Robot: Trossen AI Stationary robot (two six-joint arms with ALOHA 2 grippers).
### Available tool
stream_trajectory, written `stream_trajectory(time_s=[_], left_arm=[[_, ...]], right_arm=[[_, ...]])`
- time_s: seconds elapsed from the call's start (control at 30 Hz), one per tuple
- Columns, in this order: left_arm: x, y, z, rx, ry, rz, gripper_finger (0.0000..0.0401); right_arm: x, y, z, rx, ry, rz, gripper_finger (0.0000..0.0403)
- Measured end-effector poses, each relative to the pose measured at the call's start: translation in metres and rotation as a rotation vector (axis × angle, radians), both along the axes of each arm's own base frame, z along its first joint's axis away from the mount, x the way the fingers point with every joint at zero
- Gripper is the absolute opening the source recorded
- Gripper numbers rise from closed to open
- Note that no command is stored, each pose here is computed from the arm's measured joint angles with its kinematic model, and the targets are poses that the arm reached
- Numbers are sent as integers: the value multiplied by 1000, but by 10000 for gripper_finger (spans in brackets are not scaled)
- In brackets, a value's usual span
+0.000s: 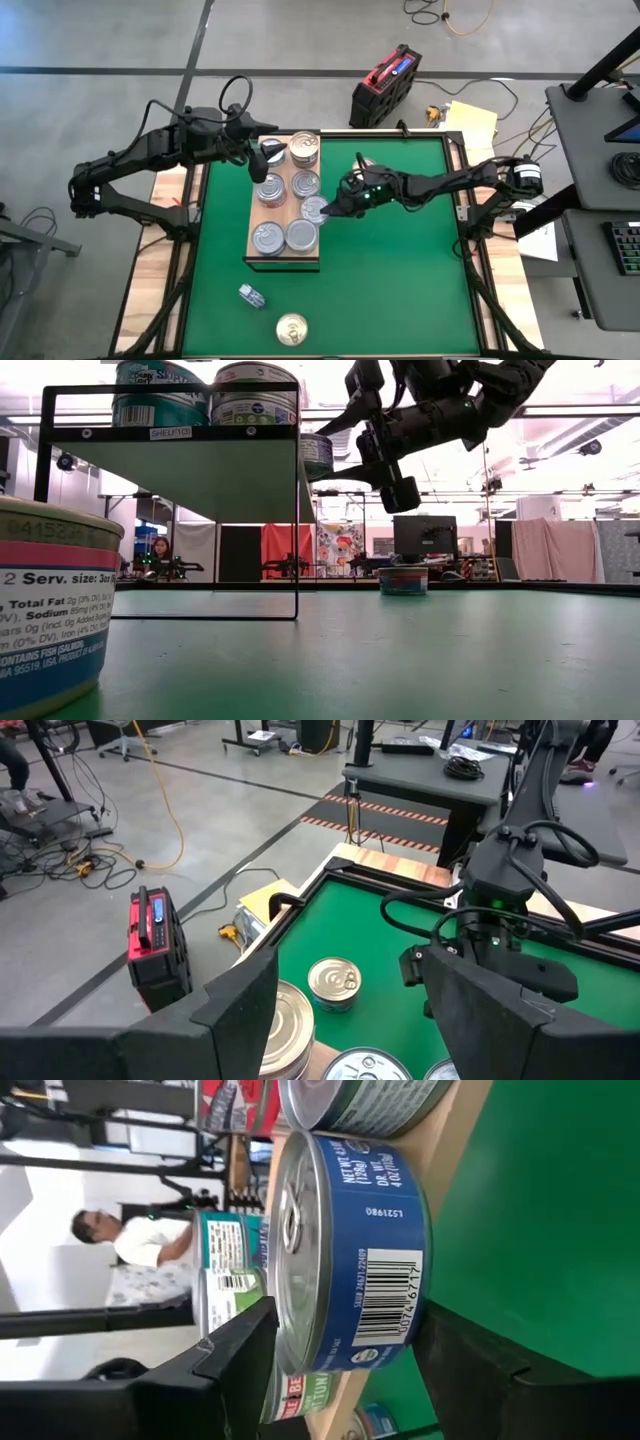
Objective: Stack canned seafood by type on shelf
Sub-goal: Put the blue tuna can on the shelf
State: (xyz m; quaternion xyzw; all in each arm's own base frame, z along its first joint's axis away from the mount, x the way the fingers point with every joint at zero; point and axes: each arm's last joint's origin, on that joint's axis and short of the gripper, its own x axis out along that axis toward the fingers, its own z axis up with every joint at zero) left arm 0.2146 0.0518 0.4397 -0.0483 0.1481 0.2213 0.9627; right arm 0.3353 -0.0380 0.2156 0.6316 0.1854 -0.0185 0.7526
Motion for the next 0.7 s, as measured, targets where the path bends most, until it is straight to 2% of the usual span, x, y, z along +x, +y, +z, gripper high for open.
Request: stream_trajectory(time_s=[0.33, 0.7], left_arm=[[0, 0, 0, 5, 2, -2, 232], [0, 0, 0, 5, 2, -2, 232]], right_arm=[[8, 0, 15, -74, 110, 63, 217], [9, -1, 18, -90, 121, 71, 217]])
